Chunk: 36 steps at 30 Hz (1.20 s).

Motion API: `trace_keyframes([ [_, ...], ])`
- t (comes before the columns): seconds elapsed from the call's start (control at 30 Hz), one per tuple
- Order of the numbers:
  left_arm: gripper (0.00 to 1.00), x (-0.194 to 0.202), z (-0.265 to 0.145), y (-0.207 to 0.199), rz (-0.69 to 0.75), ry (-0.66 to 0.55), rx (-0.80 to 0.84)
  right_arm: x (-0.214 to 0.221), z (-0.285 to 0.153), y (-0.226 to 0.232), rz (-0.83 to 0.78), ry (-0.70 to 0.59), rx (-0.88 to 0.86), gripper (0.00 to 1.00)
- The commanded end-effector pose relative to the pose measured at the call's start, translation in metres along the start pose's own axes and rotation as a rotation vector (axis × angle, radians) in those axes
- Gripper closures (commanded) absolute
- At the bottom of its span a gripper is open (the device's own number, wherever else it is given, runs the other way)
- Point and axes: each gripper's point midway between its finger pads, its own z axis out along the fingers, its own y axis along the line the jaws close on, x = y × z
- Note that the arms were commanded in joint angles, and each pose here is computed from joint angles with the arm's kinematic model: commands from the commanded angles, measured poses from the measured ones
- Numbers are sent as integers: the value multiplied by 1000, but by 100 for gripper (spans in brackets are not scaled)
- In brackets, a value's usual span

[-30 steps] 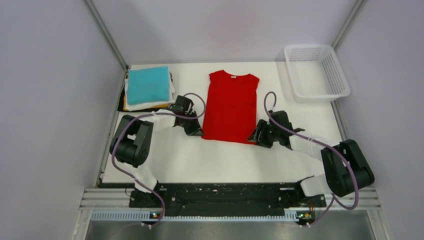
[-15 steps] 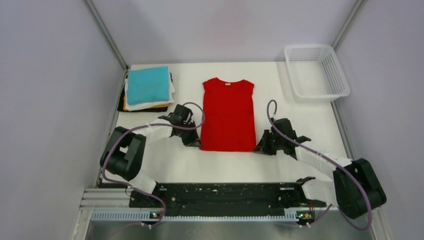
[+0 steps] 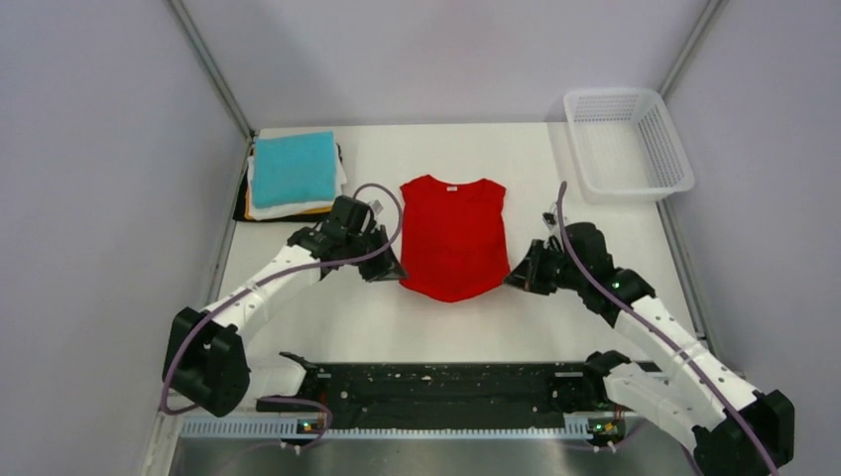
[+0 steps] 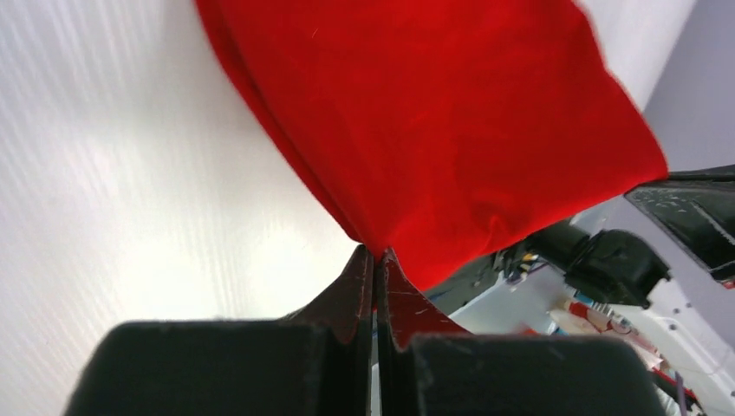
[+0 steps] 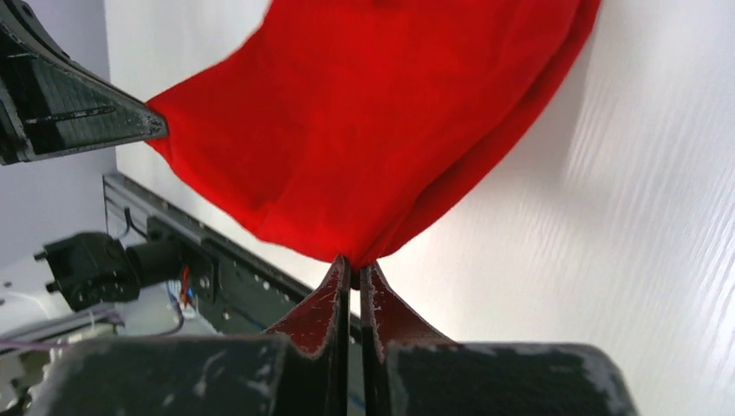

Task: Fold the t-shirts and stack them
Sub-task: Fold the long partially folded tshirt into a neat square

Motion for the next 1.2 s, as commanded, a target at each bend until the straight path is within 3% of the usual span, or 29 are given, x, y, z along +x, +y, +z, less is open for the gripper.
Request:
trace_keyframes([
  [0.0, 100, -67, -14, -44, 81, -164, 72, -71, -2, 18, -95, -196, 19, 100],
  [0.17, 100, -146, -13, -59, 64, -246, 74, -134, 13, 11, -87, -285, 35, 100],
  [0.27, 100, -179, -3, -64, 52, -233, 104, -171, 19, 18, -113, -344, 29, 100],
  [0.67, 100, -274, 34, -53, 32, -250, 100, -260, 75, -18, -79, -374, 76, 100],
  [0.93, 100, -325, 72, -29, 18, -266, 77, -294, 131, -59, -44, -359, 142, 100],
  [1.03, 78, -347, 90, -20, 29, -293, 78, -309, 154, -82, -34, -404, 185, 100],
  [1.07, 67, -354, 90, -22, 35, -300, 97, -316, 163, -90, -35, -421, 203, 95],
  [1.13, 39, -367, 90, -26, 39, -321, 121, -337, 177, -91, -41, -429, 193, 52],
  [1.17, 7, -371, 87, -31, 49, -327, 137, -344, 181, -89, -39, -426, 183, 33],
])
